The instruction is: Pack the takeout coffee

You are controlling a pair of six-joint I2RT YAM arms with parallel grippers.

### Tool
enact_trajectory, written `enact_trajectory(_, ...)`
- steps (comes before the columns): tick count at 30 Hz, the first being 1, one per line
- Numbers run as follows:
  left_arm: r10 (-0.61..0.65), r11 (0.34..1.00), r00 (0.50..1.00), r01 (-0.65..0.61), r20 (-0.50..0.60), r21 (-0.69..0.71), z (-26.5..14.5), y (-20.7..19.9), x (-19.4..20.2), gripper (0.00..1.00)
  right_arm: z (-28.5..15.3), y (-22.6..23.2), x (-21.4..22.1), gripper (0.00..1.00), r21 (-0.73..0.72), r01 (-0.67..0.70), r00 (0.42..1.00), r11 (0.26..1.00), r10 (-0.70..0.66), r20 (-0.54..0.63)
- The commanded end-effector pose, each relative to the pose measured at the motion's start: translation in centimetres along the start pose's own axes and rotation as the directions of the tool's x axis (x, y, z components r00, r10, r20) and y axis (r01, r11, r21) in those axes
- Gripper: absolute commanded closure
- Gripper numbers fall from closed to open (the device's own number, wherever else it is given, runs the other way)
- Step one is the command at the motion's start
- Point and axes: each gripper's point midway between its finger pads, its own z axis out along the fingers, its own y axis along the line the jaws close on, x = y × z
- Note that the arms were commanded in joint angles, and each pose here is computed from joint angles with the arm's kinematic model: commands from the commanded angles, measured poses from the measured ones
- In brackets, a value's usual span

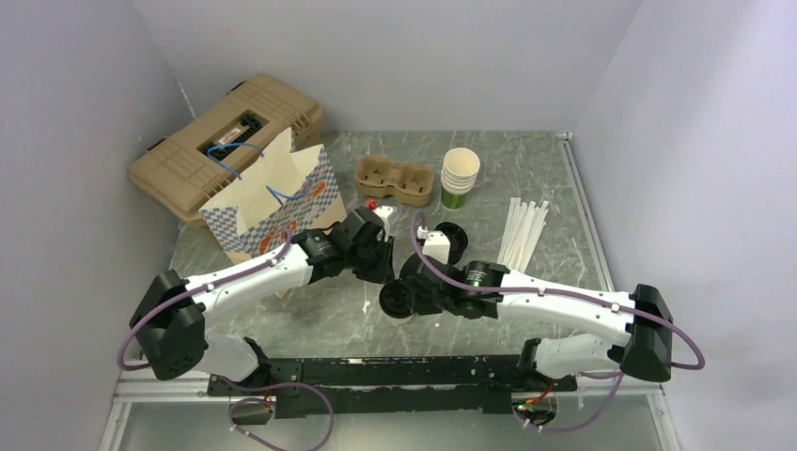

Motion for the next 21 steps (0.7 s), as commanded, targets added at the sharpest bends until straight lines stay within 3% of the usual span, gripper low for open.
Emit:
enact_trajectory(1, -0.026, 1.0, 0.993, 0.026, -0.115, -0.004, 0.9, 0.8, 3.9, 0.74, 2.5, -6.1, 9.8, 1.0, 0.194, 0.189, 0.928, 0.963, -0.111, -0.356)
enact_trajectory(12, -0.07, 0.998, 0.991, 0.07, -0.115, -0.002, 0.8, 1.9, 6.1, 0.75, 3.6, -8.1, 13.8, 1.0, 0.251, 0.266, 0.872, 0.931, -0.121, -0.475)
enact_trajectory(21, -0.052, 0.998, 0.995, 0.049, -0.08, -0.036, -0.5, 2.3, 5.3, 0.73, 3.2, -5.9, 11.2, 1.0, 0.247, 0.256, 0.903, 0.934, -0.141, -0.405)
